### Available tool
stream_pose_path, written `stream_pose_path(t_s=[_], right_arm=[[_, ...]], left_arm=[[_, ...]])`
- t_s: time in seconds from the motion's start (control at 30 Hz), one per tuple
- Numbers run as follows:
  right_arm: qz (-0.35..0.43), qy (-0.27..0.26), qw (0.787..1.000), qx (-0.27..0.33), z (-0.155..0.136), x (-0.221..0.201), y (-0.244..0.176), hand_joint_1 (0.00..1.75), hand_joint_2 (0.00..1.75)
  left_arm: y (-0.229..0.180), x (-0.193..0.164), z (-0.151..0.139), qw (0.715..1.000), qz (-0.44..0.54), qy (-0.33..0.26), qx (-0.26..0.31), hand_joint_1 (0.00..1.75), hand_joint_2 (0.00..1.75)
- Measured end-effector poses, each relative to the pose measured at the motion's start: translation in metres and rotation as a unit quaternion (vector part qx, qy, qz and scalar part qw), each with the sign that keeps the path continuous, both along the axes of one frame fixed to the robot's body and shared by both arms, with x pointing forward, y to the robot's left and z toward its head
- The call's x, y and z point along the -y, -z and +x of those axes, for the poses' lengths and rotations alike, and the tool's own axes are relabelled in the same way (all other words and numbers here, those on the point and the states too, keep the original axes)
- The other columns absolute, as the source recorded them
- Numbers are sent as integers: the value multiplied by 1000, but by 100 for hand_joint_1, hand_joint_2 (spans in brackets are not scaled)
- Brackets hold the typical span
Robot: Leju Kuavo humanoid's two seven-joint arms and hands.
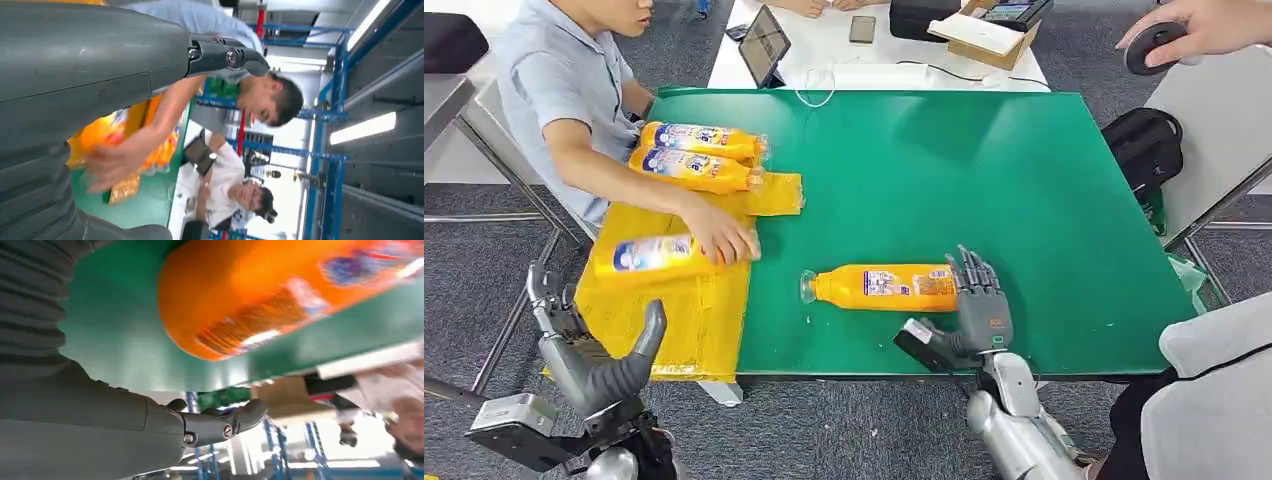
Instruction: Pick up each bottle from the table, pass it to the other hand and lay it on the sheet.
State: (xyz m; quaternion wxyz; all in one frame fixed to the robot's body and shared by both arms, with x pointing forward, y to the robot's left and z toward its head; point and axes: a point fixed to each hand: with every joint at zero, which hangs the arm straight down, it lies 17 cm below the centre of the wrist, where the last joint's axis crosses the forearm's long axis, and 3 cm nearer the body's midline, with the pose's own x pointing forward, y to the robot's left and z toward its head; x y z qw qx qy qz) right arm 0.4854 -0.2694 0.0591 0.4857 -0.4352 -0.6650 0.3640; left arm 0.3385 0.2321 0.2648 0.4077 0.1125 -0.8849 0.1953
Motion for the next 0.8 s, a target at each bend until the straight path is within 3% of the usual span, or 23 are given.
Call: stream_pose_path(t_s=[0.23,0.4,0.8], right_arm=[[-42,17,998,-45,19,17,17,0,175],[-6,-19,997,-79,33,2,19,0,175],[-60,-67,991,-100,56,-35,9,0,175]], left_arm=[[-3,18,7,999,-12,42,1,0,175],[1,32,17,993,-64,101,-9,0,175],[-13,57,27,988,-66,141,7,0,175]])
